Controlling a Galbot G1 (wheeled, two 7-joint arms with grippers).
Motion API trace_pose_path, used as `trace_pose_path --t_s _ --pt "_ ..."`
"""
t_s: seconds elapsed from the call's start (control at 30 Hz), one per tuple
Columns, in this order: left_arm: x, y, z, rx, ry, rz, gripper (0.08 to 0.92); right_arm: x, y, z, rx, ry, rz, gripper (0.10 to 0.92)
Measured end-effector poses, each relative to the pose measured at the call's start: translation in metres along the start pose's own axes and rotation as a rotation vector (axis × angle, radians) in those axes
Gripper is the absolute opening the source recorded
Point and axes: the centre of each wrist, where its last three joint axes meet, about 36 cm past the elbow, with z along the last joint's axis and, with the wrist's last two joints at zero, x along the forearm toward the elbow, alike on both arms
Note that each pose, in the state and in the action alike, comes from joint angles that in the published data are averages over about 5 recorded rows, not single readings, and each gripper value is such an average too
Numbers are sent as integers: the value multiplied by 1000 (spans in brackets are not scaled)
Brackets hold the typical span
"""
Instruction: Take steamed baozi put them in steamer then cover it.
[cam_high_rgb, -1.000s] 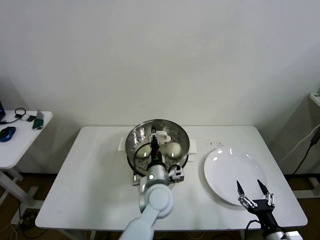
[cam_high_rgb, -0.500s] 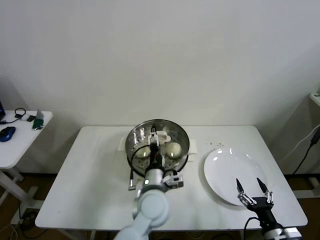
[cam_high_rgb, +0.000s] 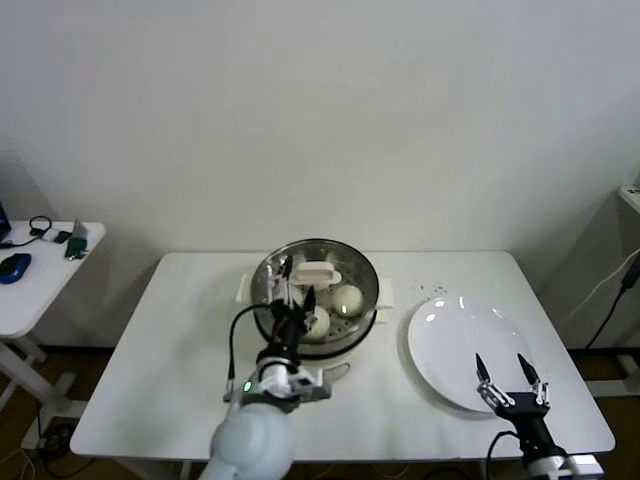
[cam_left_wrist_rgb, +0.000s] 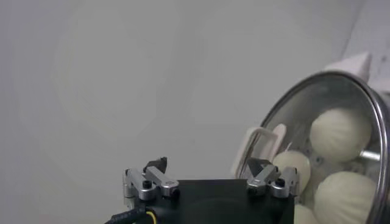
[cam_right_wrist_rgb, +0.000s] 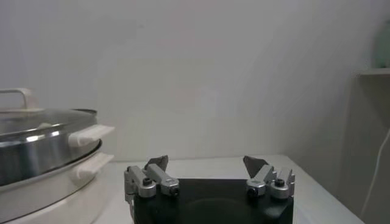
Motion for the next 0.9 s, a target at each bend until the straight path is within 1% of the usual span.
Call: trace_pose_path --t_s 0.1,0.3,0.47,0.63,0.9 --pt "5 11 19 131 3 3 823 0 1 0 -5 -5 7 823" --pt "10 33 71 400 52 -9 823 1 1 1 -3 -7 10 823" --pt "22 43 116 609 83 -30 823 1 -1 3 0 -6 11 823" --pt "38 38 156 779 94 -44 823 0 -3 3 2 -7 14 823" --pt "61 11 202 959 121 -76 823 1 -5 3 12 2 10 823"
